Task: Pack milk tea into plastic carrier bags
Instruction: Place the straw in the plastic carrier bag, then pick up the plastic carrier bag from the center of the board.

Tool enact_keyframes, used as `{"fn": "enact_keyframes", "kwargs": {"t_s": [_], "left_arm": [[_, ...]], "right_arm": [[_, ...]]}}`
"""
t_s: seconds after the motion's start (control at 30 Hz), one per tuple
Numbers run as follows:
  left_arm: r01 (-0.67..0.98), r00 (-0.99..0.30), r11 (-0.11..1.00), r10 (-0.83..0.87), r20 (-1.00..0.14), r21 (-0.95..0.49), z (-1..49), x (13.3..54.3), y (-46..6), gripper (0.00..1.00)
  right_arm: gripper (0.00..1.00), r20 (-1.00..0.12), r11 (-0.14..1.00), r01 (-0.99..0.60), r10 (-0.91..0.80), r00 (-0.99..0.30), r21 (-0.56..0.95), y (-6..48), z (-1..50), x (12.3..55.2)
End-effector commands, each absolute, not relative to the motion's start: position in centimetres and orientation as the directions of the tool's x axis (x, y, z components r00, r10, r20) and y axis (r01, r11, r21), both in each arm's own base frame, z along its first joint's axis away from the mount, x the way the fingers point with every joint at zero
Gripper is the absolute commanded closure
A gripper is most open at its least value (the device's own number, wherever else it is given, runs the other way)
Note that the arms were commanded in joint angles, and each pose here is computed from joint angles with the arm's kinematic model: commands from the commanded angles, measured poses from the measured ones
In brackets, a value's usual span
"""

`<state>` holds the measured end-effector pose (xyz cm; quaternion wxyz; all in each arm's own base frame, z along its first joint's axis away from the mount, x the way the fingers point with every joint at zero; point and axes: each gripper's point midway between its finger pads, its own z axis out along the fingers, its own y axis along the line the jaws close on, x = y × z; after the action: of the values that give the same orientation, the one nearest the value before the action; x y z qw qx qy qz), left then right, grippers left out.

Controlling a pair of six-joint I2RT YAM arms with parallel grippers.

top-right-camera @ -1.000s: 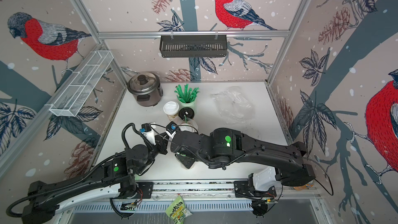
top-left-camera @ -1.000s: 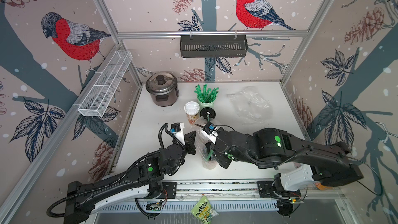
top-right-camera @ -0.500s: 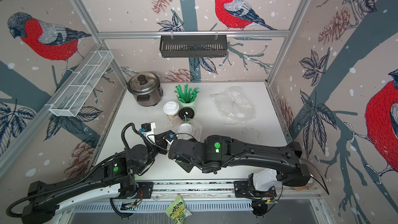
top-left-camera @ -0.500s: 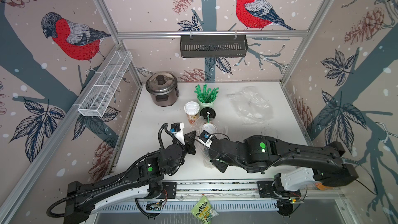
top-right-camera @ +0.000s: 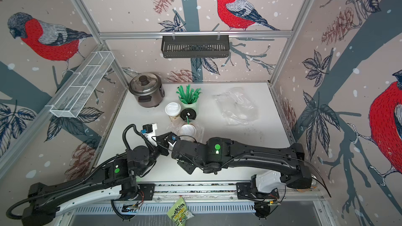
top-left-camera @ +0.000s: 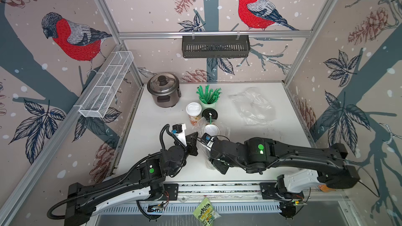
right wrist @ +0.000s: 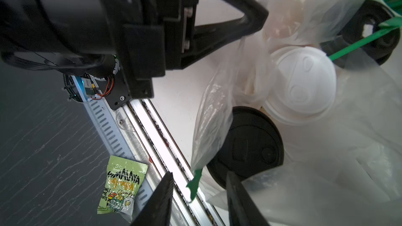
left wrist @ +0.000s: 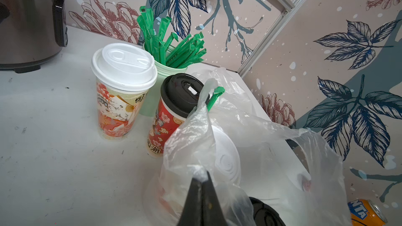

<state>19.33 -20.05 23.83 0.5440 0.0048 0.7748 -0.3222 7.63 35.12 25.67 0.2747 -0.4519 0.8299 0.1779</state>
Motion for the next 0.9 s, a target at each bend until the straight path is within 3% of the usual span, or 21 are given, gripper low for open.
{"fn": "enact_keyframes", "kwargs": {"t_s": [0.0,0.2,0.57,0.7,0.87], "left_arm": [[0.355,-0.385,0.787,-0.368,-0.846,-0.504,24.7,19.6,-19.8,1.0],[0.359,-0.382,0.784,-0.372,-0.846,-0.507,25.1,19.5,-19.9,1.0],[0.366,-0.376,0.784,-0.368,-0.85,-0.501,25.3,19.6,-20.0,1.0],[0.366,-0.376,0.784,-0.368,-0.85,-0.501,25.3,19.6,-20.0,1.0],[0.366,-0.374,0.786,-0.366,-0.852,-0.498,25.3,19.6,-20.0,1.0]], "right_arm": [[0.49,-0.677,0.559,-0.828,-0.593,-0.435,0.042,34.6,28.6,8.8],[0.29,-0.792,0.654,-0.74,-0.365,-0.49,0.157,31.2,33.6,12.9],[0.18,-0.725,0.738,-0.605,-0.237,-0.647,0.3,27.9,29.1,18.8],[0.17,-0.701,0.73,-0.597,-0.231,-0.675,0.334,28.0,27.8,19.8],[0.25,-0.669,0.675,-0.623,-0.252,-0.699,0.396,29.3,26.9,19.2]]}}
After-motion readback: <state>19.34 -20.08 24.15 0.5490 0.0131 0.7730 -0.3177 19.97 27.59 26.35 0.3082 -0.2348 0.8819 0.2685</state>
